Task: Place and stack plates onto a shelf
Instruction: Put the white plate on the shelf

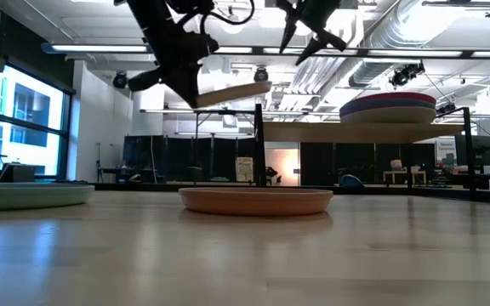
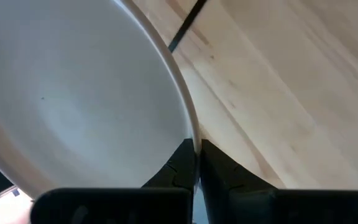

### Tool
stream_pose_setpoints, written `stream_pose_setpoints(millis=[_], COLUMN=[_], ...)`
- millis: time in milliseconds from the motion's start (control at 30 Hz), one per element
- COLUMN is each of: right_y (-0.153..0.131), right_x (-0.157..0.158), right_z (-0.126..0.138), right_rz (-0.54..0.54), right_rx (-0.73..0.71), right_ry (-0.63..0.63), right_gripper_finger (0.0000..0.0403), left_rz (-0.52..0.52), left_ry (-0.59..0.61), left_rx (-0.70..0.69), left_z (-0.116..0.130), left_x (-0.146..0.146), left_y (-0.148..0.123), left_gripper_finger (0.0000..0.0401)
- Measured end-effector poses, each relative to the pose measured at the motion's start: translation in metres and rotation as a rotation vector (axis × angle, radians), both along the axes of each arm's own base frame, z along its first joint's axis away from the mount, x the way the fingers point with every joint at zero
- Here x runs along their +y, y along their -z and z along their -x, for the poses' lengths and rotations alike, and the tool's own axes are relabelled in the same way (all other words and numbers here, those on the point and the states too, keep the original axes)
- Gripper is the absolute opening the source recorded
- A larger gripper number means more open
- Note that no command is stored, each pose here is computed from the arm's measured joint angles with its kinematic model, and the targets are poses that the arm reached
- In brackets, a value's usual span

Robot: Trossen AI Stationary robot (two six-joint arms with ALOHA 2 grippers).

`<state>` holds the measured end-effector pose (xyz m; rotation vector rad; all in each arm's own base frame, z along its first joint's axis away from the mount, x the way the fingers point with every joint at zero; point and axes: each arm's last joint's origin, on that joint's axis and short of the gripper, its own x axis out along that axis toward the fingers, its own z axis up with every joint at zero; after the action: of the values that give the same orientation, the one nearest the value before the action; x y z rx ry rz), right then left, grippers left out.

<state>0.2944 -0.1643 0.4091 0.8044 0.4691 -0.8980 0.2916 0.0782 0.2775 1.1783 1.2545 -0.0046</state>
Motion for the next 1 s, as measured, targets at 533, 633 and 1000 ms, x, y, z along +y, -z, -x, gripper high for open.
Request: stream_pose_setpoints(millis=[533, 633, 1000], right_y=[0.039, 0.043, 0.053], right_x=[0.008, 0.009, 0.009], right_z=[-0.038, -0.039, -0.043], right_rz=[-0.102, -0.137, -0.169], right_rx=[0.104, 0.109, 0.155], right_ry=[-0.091, -0.095, -0.102], right_gripper_finger=[0.0204, 0.0204, 0.0175], left_rz=[-0.058, -0.061, -0.066], left_ry=[0.000, 0.002, -0.002], left_rx=[-0.008, -0.018, -0.052], left_z=[-0.008, -0.009, -0.011], left_x=[-0.010, -0.010, -0.010], left_y=[0.003, 0.002, 0.000], left_gripper_finger=[0.0001, 0.0001, 0.0001])
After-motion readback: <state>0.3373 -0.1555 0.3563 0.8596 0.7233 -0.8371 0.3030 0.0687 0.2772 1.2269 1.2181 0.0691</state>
